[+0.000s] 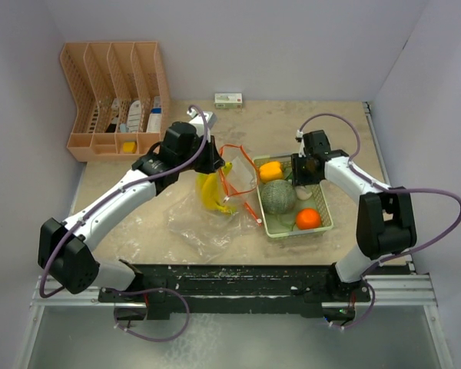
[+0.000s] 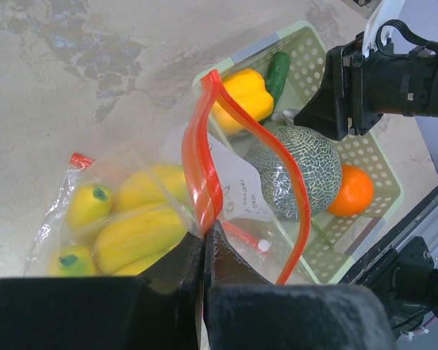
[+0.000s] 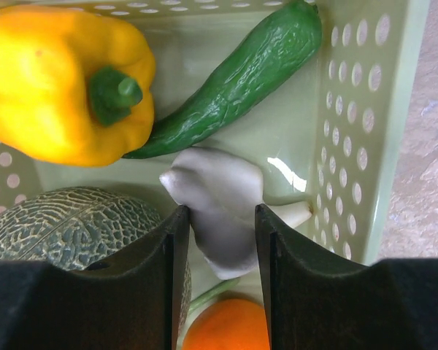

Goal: Place the food in the zip-top bag and seal the zipper
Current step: Pick up the fake vegetable from the bin.

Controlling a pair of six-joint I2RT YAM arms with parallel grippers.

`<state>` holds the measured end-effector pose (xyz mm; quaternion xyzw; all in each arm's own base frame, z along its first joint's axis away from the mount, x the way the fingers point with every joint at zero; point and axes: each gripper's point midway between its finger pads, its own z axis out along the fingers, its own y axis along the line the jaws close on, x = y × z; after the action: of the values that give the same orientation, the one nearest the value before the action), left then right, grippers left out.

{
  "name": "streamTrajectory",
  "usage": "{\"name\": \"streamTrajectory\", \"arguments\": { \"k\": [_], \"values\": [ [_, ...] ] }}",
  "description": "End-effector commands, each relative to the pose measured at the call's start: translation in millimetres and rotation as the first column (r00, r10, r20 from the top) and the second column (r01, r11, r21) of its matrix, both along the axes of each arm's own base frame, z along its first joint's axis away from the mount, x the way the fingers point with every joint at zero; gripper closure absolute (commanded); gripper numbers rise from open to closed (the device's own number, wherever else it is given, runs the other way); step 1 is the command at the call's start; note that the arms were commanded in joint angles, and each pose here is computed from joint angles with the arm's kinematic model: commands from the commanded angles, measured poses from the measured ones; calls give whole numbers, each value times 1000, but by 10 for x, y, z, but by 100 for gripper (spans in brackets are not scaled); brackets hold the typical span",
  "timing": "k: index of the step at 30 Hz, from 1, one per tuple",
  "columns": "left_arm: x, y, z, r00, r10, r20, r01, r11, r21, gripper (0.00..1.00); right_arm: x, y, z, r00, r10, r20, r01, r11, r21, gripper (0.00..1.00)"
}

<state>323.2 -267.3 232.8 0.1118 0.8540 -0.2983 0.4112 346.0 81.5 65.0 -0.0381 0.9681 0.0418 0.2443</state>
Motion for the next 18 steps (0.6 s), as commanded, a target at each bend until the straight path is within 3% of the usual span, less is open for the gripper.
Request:
{"name": "streamTrajectory", "arguments": {
  "k": [1, 5, 8, 18],
  "values": [
    [105, -55, 282, 998, 0, 56, 3, 998, -56, 100, -93, 49, -106, 998, 11, -63, -10, 1000, 13, 57],
    [108, -43, 291, 999, 5, 53, -2, 998, -59, 100, -121, 36, -156, 996, -12, -86, 13, 1000, 8, 72],
    [102, -36, 311, 998, 6, 56, -2, 998, -61, 100, -85, -5, -61, 997, -42, -65, 42, 999, -9, 98],
    [92, -20, 342, 998, 11, 60, -6, 997, -71, 100, 56, -44, 787, 984, -141, 110, 137, 990, 38, 100]
  ]
}}
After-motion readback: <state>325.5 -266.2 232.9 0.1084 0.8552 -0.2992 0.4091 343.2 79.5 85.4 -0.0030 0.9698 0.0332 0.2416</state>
